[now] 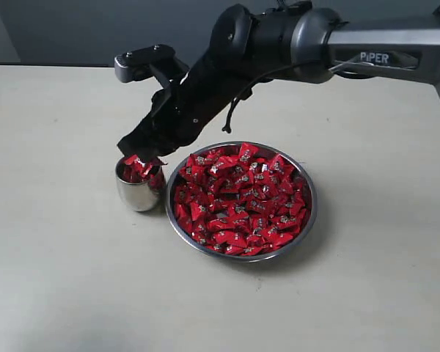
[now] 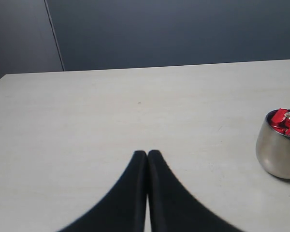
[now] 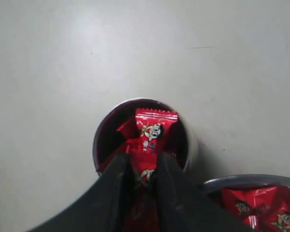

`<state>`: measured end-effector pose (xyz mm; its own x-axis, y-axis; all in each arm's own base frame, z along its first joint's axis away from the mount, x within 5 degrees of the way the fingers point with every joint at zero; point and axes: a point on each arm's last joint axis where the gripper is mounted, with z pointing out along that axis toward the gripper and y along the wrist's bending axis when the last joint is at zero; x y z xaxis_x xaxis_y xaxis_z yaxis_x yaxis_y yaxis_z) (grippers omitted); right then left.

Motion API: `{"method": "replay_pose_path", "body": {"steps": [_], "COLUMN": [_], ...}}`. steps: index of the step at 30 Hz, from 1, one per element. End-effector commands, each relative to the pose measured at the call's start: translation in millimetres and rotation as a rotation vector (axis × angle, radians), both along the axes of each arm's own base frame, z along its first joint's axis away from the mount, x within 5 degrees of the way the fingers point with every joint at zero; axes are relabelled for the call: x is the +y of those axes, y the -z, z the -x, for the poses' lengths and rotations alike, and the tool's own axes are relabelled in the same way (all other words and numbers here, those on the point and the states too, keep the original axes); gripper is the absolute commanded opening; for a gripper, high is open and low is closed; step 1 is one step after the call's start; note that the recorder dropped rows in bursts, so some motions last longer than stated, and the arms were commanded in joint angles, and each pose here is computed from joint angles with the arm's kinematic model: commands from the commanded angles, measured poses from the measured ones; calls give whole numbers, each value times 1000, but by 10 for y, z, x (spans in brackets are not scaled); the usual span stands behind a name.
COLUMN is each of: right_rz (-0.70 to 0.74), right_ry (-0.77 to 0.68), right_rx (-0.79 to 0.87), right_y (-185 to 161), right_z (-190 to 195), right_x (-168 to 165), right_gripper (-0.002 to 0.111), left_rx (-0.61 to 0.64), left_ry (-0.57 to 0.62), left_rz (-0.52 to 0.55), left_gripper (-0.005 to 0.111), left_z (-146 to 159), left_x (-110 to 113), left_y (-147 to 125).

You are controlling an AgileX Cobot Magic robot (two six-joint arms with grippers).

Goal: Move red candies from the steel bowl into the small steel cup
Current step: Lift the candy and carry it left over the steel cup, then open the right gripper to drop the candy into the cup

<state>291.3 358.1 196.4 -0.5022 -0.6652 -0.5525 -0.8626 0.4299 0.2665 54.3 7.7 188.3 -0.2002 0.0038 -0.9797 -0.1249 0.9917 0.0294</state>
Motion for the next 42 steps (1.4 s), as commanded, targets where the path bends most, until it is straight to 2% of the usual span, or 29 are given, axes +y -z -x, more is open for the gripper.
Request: {"method": "replay_pose_path", "body": {"steps": [1, 4, 10, 26, 28, 35, 42], "right_rz": [-25, -36, -12, -17, -19, -28, -34], "right_ry": [-2, -5, -26, -36, -38, -35, -38], "right_rx": [-22, -36, 18, -13, -13, -2, 0], "right_y": [-86, -130, 20, 6, 6, 1, -2], "right_z": [-21, -45, -90, -96, -95, -88, -77], "right_x": [39, 63, 147, 166, 167, 173, 184], "right_gripper": [-1, -1, -1, -1, 5, 37, 40], "left_rx": [-3, -3, -3, -3, -3, -3, -3], "left_ry": [-1, -1, -1, -1, -1, -1, -1], "left_rz": [3, 3, 3, 3, 3, 3, 3], "left_gripper": [0, 0, 0, 0, 0, 0, 0], "left_z": [2, 2, 2, 2, 2, 2, 2], "left_x": [0, 0, 0, 0, 0, 0, 0], "left_y": [9, 9, 9, 9, 9, 9, 9]}}
